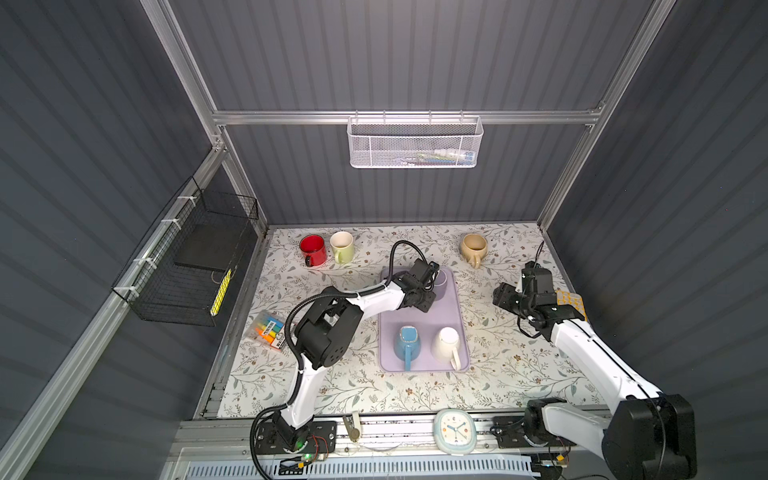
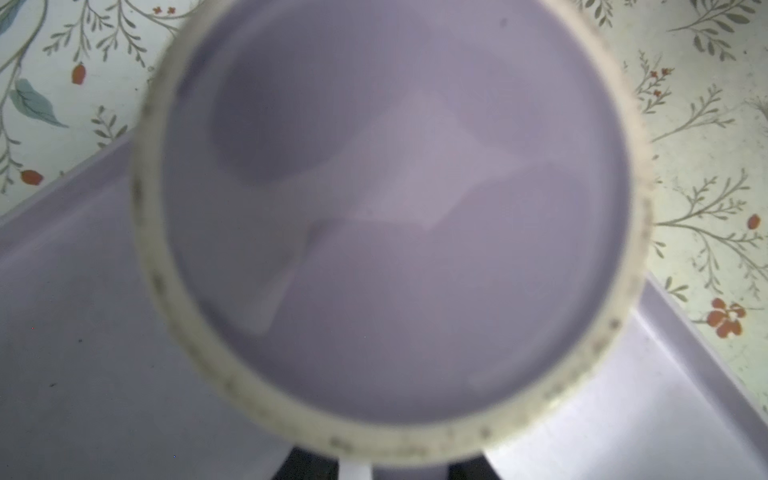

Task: Turn the mug right side up
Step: 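Close the left gripper on the purple mug's rim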

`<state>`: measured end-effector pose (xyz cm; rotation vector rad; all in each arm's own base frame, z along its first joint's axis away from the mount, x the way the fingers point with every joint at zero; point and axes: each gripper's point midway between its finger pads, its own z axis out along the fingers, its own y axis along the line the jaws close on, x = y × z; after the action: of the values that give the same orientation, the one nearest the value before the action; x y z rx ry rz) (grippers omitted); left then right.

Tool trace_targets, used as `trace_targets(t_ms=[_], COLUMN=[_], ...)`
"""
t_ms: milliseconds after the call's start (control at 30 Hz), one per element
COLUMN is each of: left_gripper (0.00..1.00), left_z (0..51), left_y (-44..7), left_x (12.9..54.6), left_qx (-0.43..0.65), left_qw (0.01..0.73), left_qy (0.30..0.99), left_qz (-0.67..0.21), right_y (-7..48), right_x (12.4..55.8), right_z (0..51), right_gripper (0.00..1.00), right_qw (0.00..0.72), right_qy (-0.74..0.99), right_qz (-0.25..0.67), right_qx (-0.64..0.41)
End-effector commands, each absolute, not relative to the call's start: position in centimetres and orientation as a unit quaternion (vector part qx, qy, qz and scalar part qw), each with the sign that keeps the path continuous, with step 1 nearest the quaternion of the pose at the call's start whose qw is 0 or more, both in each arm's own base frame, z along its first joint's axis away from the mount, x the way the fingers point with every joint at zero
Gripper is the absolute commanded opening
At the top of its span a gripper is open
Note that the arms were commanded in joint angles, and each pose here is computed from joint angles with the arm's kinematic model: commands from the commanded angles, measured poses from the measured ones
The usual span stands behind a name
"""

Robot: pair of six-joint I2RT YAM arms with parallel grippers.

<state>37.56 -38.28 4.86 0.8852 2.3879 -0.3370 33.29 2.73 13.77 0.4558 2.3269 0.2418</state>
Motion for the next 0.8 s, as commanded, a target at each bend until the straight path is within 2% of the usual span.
trace_targets(t_ms=[0, 300, 767], left_gripper=[0.38, 0.36, 0.21], left_z=[4.3, 3.0, 3.3], left_y=[-38.4, -38.3, -38.4], left_x=[37.4, 37.1, 37.4], left_qx=[0.345, 0.345, 0.341], left_qw=[0.278, 0.268, 0.276], left_qy=[0.890, 0.894, 0.893], left_qz=[-0.109, -0.097, -0.098], right_y=[2.5, 2.6, 2.6], right_x=[33.1, 33.3, 33.3], right_z=[13.6, 13.5, 13.3], right_gripper=[0.65, 0.65, 0.65], right_qw=[0.372, 0.370, 0.366], right_qy=[0.904, 0.905, 0.906], right_qz=[0.098, 0.099, 0.100], right_qx=[0.186, 0.187, 0.188])
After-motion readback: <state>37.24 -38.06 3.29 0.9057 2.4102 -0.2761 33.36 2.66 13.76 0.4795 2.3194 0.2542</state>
